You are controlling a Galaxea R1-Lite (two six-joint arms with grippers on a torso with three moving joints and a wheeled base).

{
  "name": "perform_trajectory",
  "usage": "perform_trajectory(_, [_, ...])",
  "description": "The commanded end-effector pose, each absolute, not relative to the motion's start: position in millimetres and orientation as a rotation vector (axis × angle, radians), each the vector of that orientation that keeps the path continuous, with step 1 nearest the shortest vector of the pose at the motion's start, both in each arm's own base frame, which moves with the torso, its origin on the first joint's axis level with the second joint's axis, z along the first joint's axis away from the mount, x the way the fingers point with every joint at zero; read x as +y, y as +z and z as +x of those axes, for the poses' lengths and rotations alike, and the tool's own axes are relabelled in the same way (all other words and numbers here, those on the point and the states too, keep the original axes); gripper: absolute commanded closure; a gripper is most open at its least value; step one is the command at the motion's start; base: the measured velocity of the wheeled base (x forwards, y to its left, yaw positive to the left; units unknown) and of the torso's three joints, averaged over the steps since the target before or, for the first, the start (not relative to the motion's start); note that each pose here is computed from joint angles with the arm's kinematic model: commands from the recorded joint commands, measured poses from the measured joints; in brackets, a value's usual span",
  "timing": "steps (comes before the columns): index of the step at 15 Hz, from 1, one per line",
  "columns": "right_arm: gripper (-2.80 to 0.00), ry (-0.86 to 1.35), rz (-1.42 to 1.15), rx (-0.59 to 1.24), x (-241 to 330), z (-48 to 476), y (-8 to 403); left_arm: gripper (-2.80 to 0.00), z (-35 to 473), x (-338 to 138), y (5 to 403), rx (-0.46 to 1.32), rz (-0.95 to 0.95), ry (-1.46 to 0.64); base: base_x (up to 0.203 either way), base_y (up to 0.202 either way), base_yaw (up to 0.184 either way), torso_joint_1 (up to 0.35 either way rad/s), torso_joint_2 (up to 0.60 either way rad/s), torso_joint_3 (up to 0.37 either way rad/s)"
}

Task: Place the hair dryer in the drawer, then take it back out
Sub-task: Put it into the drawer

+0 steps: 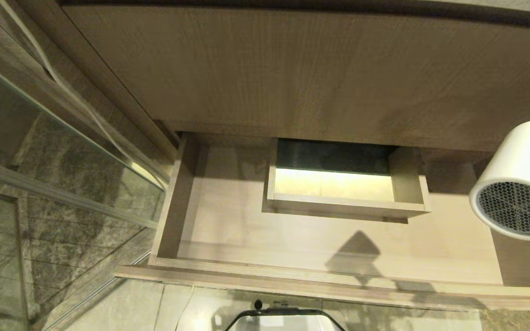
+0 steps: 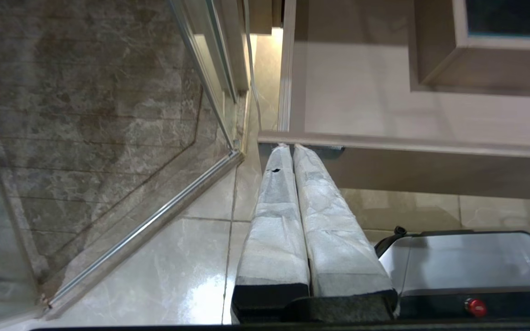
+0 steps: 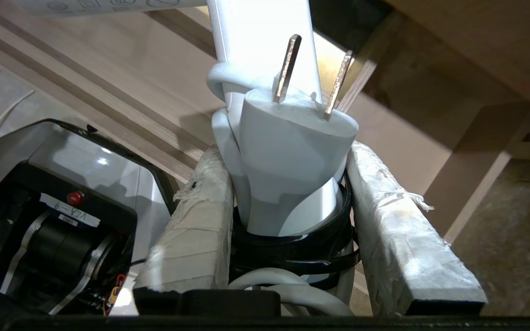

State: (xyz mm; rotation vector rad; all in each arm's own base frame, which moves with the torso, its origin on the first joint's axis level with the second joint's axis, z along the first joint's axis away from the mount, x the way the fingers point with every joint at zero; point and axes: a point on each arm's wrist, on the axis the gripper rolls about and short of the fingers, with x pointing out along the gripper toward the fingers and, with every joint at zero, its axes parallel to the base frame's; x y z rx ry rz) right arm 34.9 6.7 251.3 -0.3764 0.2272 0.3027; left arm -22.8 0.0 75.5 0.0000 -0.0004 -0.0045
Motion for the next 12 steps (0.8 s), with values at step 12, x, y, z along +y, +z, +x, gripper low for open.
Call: perform_trajectory(12, [0.00, 0.312, -0.377, 0.242, 7.1, 37.1, 248.2, 0.00, -22.7, 0.0, 75.1, 0.002, 0.000, -0.006, 0.000, 0.000, 0.000, -0.169, 0.31, 0.142])
